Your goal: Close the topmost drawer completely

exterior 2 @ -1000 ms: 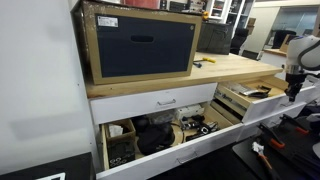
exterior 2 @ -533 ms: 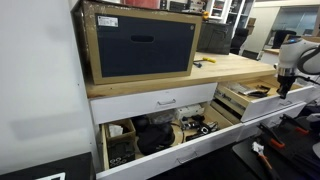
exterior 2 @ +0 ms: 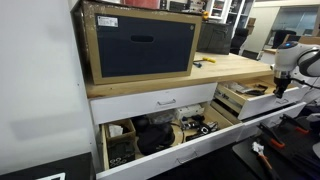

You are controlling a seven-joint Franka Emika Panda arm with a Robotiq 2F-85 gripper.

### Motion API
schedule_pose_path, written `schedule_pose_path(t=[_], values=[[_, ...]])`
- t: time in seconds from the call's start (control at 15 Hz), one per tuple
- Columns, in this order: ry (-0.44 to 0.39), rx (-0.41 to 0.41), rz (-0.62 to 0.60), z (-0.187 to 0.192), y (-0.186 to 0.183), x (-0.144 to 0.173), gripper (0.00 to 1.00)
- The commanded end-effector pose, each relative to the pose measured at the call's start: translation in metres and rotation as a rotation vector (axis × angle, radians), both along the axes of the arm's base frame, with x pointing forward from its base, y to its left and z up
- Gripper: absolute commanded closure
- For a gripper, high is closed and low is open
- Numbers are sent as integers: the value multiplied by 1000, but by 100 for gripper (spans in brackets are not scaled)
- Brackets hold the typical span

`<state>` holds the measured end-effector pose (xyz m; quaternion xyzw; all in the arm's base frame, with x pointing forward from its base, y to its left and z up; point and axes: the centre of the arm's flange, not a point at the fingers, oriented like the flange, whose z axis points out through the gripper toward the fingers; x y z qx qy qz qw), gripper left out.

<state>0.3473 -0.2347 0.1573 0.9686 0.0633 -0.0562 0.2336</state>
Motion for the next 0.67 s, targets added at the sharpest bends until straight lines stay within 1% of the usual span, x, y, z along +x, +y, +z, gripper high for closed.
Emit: schedule_pose_path(t=[0.0, 0.6], values=[[-89, -33, 20, -13, -7, 33, 100], [-200, -66, 62, -23, 7, 123, 100]])
